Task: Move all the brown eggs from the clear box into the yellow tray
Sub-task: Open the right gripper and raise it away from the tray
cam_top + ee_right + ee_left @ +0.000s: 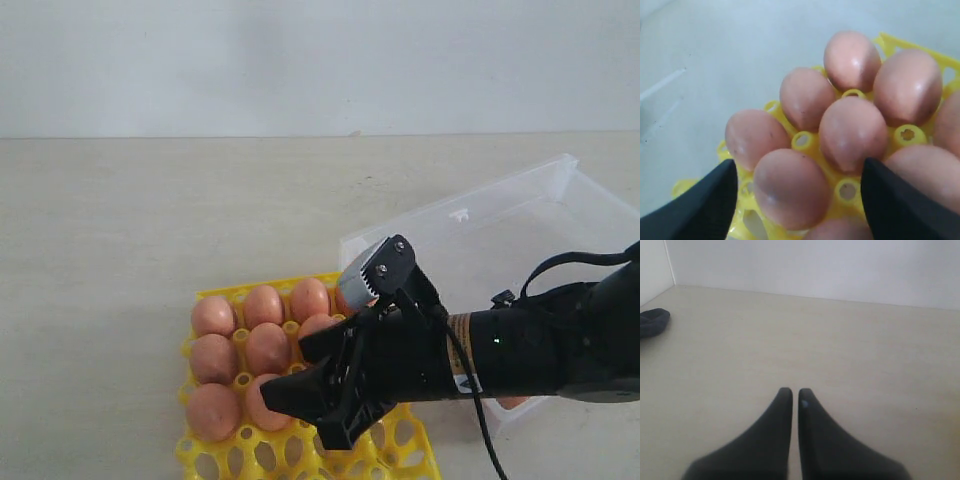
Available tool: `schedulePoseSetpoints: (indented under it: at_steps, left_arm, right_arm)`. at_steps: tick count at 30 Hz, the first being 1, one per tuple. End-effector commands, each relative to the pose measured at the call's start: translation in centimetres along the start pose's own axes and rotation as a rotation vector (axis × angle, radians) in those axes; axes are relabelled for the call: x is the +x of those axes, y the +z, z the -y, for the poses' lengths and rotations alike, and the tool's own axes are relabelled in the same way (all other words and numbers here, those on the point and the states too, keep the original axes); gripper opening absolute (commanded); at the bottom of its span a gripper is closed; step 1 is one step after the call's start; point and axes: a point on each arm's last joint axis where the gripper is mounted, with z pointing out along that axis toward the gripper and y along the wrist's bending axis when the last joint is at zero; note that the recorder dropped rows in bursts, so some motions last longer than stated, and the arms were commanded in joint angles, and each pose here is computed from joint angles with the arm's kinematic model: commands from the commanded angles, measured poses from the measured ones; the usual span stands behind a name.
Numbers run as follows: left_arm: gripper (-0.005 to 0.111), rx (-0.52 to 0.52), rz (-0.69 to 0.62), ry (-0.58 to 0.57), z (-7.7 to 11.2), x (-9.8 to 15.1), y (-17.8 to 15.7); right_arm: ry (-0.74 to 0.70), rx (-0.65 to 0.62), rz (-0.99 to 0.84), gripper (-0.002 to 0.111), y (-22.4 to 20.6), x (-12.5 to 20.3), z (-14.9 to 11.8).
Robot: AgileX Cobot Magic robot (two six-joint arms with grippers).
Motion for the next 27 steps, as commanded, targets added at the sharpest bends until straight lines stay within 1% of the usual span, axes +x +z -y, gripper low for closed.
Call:
schedulePoseSetpoints:
  at_steps: [1,6,9,11,12,13,14,16,17,18,19,20,21,23,25,27]
  left_arm:
    - [0.004,0.003,0.002,0.005,0.0,0.1,0.0]
    - [0.004,0.003,0.002,0.005,0.0,0.1,0.0]
    - [0.004,0.003,0.002,0.005,0.0,0.1,0.0]
    - [0.004,0.003,0.002,0.005,0.0,0.1,0.0]
    - [0.004,0.003,0.002,0.005,0.0,0.1,0.0]
    - [0.004,0.003,0.002,0.005,0.0,0.1,0.0]
    - [0.004,0.003,0.002,0.005,0.0,0.1,0.0]
    - [0.004,0.003,0.002,0.005,0.0,0.1,0.0]
    - [0.004,0.003,0.002,0.005,0.0,0.1,0.0]
    - [0.004,0.003,0.002,0.005,0.0,0.1,0.0]
    - [0.004,0.003,0.002,0.005,0.0,0.1,0.0]
    - [0.004,0.003,0.002,0.005,0.0,0.1,0.0]
    - [0.004,0.003,0.002,0.005,0.0,0.1,0.0]
    - [0.004,0.003,0.002,0.005,0.0,0.1,0.0]
    - [0.004,0.003,0.002,0.005,0.0,0.1,0.0]
    - [0.004,0.003,0.002,0.005,0.0,0.1,0.0]
  right_arm:
    - [-0.07,0.026,0.075,0.062,-0.8,-1.7,-0.4]
    - [-0.143,0.049,0.212,0.062,-2.3,-4.5,-1.4]
    - [-0.171,0.093,0.381,0.062,-4.2,-7.2,-2.2]
    - [-0.163,0.138,0.511,0.062,-6.0,-9.3,-3.0]
    - [-0.159,0.169,0.578,0.06,-7.1,-10.2,-3.4]
    - [-0.171,0.203,0.635,0.055,-8.2,-11.1,-3.8]
    - [-0.19,0.236,0.667,0.047,-9.0,-11.7,-4.1]
    - [-0.286,0.336,0.699,0.025,-10.8,-12.6,-4.8]
    - [-0.333,0.38,0.685,0.015,-11.4,-12.7,-5.0]
    - [-0.391,0.433,0.655,0.003,-12.0,-12.8,-5.2]
    - [-0.426,0.484,0.614,0.001,-12.4,-12.7,-5.2]
    - [-0.459,0.526,0.58,0.001,-12.9,-12.8,-5.3]
    - [-0.463,0.583,0.509,0.001,-13.3,-12.6,-5.1]
    - [-0.43,0.659,0.401,0.001,-13.9,-12.9,-4.7]
    - [-0.392,0.719,0.249,0.001,-14.4,-13.6,-4.2]
    - [-0.357,0.766,0.125,0.001,-15.3,-15.4,-3.5]
